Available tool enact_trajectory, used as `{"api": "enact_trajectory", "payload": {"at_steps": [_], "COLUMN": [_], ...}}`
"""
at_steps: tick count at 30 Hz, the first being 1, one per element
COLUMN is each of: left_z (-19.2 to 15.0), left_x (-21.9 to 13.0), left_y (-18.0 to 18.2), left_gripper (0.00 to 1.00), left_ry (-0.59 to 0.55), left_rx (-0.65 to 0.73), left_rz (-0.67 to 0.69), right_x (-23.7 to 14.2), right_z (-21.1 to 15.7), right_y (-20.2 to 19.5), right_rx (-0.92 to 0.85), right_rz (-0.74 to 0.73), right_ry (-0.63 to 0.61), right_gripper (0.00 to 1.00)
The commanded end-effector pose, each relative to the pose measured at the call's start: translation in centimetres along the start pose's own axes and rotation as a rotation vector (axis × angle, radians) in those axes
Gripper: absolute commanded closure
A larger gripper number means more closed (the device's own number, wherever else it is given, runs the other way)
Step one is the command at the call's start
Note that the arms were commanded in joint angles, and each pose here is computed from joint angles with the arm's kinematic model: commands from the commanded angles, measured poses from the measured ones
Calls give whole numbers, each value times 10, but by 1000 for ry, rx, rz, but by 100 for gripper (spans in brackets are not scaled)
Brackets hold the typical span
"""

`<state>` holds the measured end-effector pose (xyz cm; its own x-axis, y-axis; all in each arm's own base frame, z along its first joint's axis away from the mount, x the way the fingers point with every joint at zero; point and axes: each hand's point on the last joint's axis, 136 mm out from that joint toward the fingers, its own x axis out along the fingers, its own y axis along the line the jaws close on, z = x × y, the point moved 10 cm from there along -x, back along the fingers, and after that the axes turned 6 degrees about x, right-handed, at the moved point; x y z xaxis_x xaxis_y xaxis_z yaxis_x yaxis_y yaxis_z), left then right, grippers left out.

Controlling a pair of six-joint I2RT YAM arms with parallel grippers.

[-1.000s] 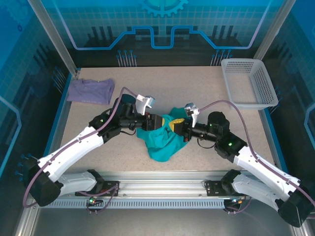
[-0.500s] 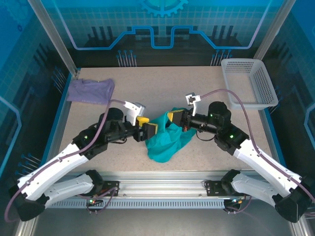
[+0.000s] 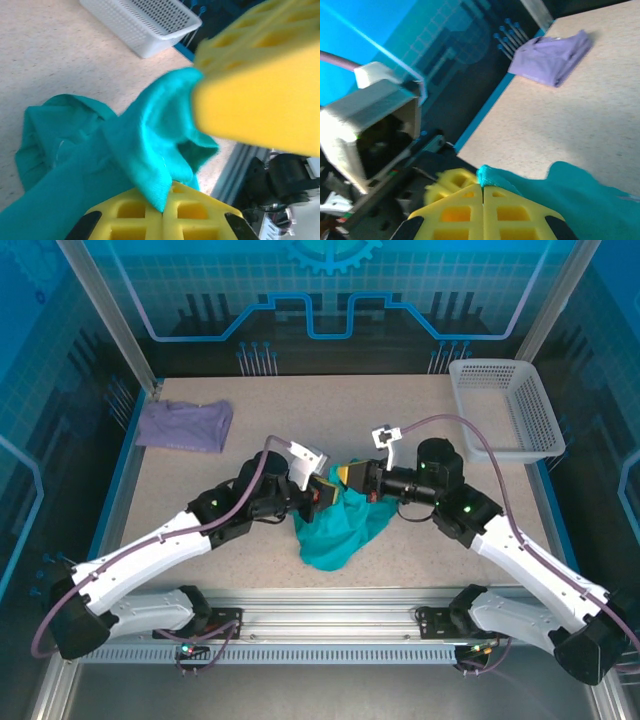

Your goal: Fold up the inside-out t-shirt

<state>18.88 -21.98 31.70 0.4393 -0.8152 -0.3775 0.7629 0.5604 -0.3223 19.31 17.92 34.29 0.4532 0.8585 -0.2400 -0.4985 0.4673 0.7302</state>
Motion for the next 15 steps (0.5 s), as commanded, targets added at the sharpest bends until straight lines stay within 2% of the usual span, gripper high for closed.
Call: {"api": "enact_trajectory", "payload": {"at_steps": [1,3,7,10,15], "left_z": [7,3,-3,-4,-2], "left_x": [-18,-25,-37,-42,-47], "left_y": [-8,-9,-6,-1,2], "left_gripper": [100,100,100,100,100], "left_ry": [-92,-120,-174,-199,-222], "left_rx": [11,21,64,86,110], "left_rz": [-210,-273,-305,-311,-313], "right_x": [-13,-13,-15,-24,-31], "right_z": [8,8,5,-1,-14], "right_y": [-10,-11,-2,4,0], "right_rx": [-56,-106,-259,-358,-398], "right_rz": [-213,-236,-156,-126,-114], "right_ry": [-22,0,96,158,208], "right_gripper": [100,99,76,65,54]}}
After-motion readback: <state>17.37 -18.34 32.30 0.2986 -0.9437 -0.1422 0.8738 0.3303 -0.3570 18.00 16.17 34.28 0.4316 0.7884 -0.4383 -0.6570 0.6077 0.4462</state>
